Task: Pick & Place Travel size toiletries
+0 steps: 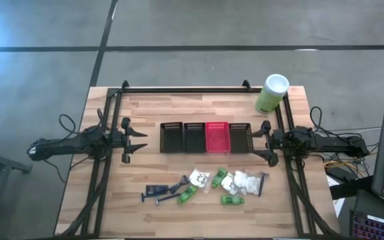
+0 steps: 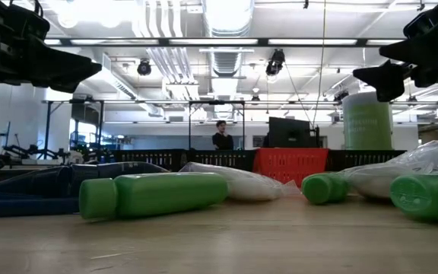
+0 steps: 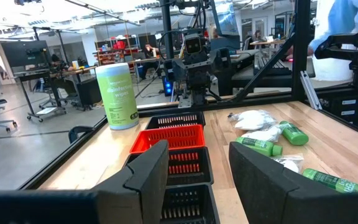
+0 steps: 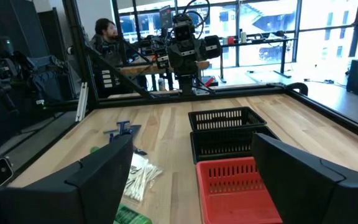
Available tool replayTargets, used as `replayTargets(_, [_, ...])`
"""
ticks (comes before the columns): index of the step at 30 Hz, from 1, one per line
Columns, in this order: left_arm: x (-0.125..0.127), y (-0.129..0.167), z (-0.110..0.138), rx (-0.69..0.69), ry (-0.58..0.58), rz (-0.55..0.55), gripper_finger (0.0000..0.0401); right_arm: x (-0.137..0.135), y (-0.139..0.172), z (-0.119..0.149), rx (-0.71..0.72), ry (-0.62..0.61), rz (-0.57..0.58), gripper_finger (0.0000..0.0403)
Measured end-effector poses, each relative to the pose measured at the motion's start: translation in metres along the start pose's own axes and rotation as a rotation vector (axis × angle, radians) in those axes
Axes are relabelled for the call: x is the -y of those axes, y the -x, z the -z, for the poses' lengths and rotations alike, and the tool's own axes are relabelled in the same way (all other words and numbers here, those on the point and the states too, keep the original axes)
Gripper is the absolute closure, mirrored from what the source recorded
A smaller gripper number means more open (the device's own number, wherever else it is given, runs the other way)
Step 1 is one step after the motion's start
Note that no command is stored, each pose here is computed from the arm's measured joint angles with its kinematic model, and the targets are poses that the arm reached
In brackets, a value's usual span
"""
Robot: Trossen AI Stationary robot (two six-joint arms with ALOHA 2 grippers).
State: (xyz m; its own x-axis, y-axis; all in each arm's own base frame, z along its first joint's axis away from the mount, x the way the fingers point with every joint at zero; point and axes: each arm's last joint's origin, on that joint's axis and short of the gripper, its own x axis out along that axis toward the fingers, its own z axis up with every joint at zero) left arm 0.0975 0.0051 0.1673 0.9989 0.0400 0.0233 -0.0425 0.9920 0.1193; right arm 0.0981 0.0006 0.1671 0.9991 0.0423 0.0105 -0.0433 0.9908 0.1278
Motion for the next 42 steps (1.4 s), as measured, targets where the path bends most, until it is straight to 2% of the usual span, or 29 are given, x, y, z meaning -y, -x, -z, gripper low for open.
replayTargets(26, [0.0000, 0.0000, 0.0001, 0.000, 0.000, 0.000, 0.0224, -0.0001, 0.0000, -0.0004, 0.004, -0.005, -0.001, 0.0154])
replayTargets(27, [0.0000, 0.0000, 0.0001, 0.000, 0.000, 0.000, 0.0224, -0.0002, 0.0000, -0.0017, 0.017, -0.041, -0.003, 0.0157])
replayTargets(32, [0.0000, 0.0000, 0.0001, 0.000, 0.000, 0.000, 0.0224, -0.0010, 0.0003, -0.0072, 0.070, -0.555, -0.031, 0.0170])
replayTargets(36, [0.0000, 0.0000, 0.0001, 0.000, 0.000, 0.000, 0.0224, -0.0009, 0.0002, -0.0066, 0.059, -0.861, -0.038, 0.0178])
replayTargets(38, [0.0000, 0.0000, 0.0001, 0.000, 0.000, 0.000, 0.0224, -0.0010, 0.0002, -0.0065, 0.056, -0.958, -0.042, 0.0180])
replayTargets(42, [0.0000, 0.0000, 0.0001, 0.000, 0.000, 0.000, 0.0224, -0.0013, 0.0003, -0.0075, 0.064, -0.967, -0.052, 0.0183])
